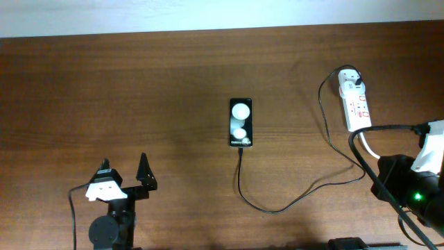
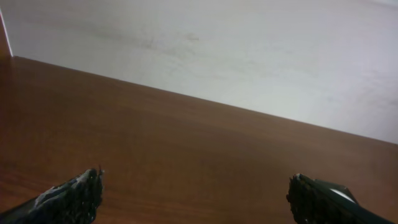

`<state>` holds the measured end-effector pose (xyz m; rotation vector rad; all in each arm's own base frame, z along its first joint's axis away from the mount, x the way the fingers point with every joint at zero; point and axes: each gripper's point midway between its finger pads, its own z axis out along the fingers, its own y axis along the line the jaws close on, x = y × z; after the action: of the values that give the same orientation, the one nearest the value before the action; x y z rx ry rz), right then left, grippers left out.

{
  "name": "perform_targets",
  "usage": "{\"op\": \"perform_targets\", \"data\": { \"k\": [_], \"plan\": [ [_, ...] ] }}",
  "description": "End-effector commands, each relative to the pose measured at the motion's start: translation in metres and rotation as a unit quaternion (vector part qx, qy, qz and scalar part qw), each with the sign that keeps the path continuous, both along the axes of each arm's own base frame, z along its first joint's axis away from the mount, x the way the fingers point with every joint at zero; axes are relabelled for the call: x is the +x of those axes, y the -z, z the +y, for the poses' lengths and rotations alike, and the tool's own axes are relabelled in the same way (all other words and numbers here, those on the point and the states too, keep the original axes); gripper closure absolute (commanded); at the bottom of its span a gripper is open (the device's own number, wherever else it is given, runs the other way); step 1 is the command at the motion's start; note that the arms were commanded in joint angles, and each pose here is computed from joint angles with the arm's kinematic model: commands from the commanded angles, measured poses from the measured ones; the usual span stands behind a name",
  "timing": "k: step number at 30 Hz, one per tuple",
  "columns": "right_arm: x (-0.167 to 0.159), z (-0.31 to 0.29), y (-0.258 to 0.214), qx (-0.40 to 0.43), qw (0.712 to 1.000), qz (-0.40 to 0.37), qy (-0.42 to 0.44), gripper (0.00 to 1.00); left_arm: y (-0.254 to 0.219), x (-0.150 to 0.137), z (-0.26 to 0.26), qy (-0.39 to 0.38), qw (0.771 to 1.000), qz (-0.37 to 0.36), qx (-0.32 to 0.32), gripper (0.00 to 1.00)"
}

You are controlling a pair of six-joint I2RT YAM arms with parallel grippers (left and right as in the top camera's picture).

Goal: Plug charger to phone and switch on socket

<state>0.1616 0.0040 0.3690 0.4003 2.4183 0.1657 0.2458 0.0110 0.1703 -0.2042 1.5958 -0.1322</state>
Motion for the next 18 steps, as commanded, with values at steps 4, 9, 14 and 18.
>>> {"op": "perform_targets", "data": {
  "k": [4,9,14,18],
  "plan": [
    [-0.0018,-0.0013,0.0013,-0.010,1.000,0.002,-0.005,0.60,0.0149,-0.0003,0.0013,-0.003,1.000,0.027,0.013,0.01],
    [-0.0018,-0.0013,0.0013,-0.010,1.000,0.002,-0.005,0.48,0.0138,-0.0004,0.0010,-0.003,1.000,0.024,0.013,0.01],
    [-0.0018,-0.0012,0.0013,-0.010,1.000,0.002,-0.005,0.01,0.0139,-0.0002,0.0013,-0.003,1.000,0.022,0.013,0.01],
    [-0.0016,-0.0012,0.0014,-0.010,1.000,0.003,-0.005,0.01,0.0141,-0.0002,0.0013,-0.003,1.000,0.022,0.013,0.01]
  ]
}}
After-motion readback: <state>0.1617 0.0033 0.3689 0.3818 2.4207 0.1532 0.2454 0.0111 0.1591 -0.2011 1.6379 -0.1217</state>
